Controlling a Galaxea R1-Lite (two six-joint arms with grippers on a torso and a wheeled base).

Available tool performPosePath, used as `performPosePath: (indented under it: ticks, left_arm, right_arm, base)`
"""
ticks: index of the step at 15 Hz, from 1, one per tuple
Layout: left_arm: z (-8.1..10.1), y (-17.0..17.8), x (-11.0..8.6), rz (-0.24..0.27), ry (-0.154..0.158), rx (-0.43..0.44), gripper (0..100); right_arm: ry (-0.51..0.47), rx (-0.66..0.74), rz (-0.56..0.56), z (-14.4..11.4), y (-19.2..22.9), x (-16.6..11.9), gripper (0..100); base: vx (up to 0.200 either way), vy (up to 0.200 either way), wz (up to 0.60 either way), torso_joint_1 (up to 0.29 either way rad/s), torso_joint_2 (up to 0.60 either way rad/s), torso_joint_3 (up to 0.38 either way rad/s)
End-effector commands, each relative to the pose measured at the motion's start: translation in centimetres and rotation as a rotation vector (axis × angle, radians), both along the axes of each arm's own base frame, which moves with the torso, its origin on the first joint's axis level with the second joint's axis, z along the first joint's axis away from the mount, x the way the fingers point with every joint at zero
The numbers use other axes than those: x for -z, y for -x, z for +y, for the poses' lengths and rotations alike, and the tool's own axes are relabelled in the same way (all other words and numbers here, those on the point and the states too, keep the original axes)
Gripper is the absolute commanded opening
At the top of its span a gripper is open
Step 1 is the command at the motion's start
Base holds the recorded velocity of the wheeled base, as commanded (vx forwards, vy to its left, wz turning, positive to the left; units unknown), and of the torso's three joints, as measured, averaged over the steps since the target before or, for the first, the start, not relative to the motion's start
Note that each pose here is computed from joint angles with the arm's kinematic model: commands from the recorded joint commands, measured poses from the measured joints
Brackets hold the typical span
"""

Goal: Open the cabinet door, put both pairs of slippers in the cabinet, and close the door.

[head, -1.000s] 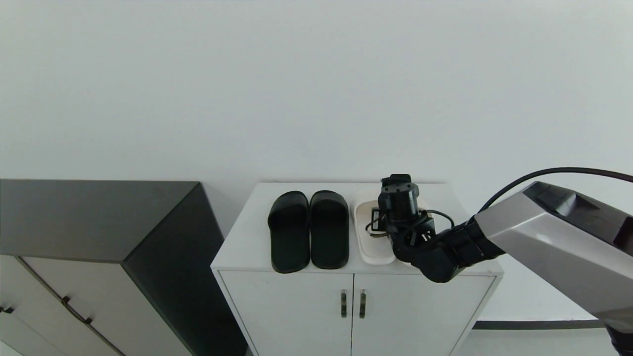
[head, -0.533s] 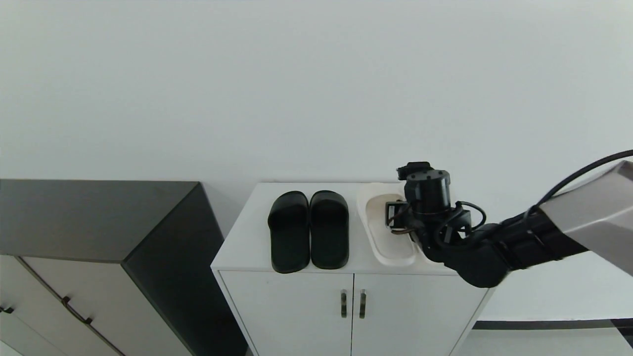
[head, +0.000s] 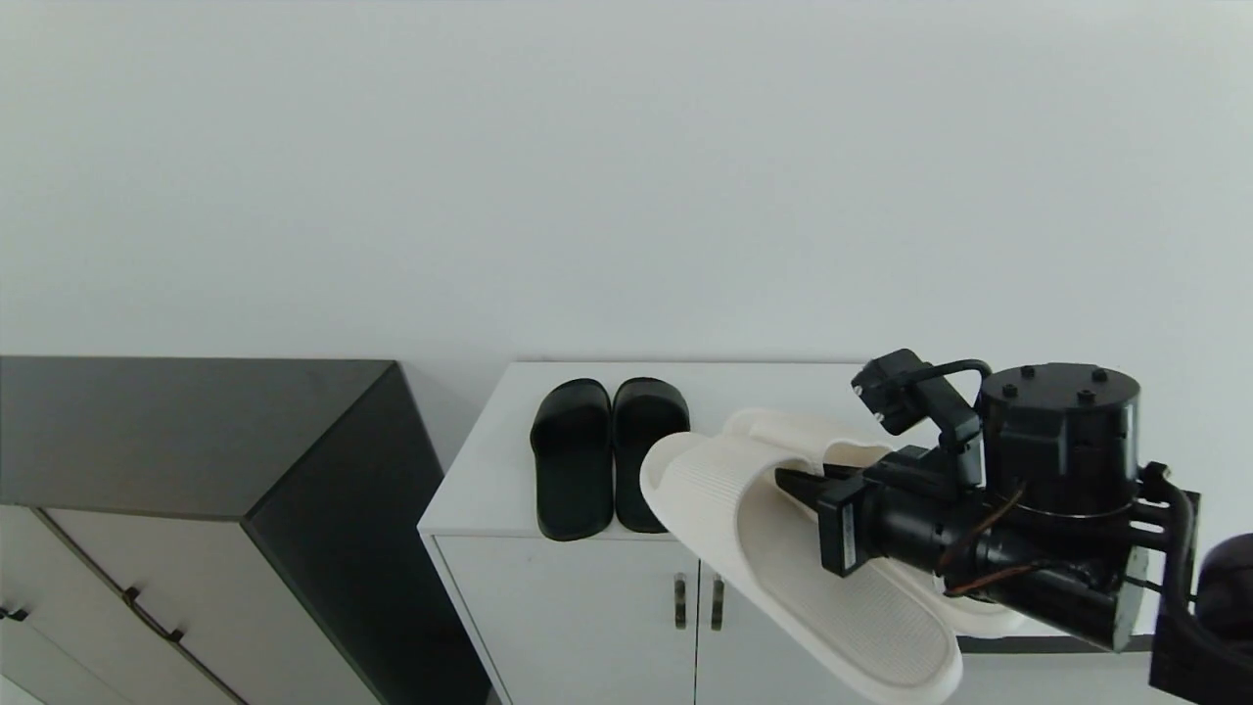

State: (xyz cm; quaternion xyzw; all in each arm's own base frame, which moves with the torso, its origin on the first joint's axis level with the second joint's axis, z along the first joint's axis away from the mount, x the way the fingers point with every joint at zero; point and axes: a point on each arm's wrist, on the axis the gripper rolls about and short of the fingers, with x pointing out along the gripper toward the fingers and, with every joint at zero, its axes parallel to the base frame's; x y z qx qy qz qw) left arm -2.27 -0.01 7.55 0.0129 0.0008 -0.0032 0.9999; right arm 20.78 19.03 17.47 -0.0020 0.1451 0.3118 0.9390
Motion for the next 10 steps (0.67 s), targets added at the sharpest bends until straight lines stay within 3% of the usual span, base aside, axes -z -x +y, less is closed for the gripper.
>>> performPosePath:
  ticks: [1, 4, 10]
  left_arm:
    - [0.00, 0.00, 0.00, 0.000, 0.000, 0.000, 0]
    - [0.00, 0.00, 0.00, 0.000, 0.000, 0.001, 0]
    - [0.00, 0.00, 0.00, 0.000, 0.000, 0.001, 0]
  right_arm:
    - [-0.021, -0.028, -0.021, -0.36, 1.43, -0.85, 0]
    - [0.000, -0.039, -0.005, -0.23, 1.65, -0.11, 0]
    - [0.003, -0.037, -0.003, -0.24, 1.65, 0.00, 0]
  base:
    - [0.000, 0.000, 0.00, 0.000, 0.00, 0.000]
    - [0.000, 0.000, 0.00, 0.000, 0.00, 0.000]
    - [-0.200, 0.000, 0.00, 0.006, 0.00, 0.002]
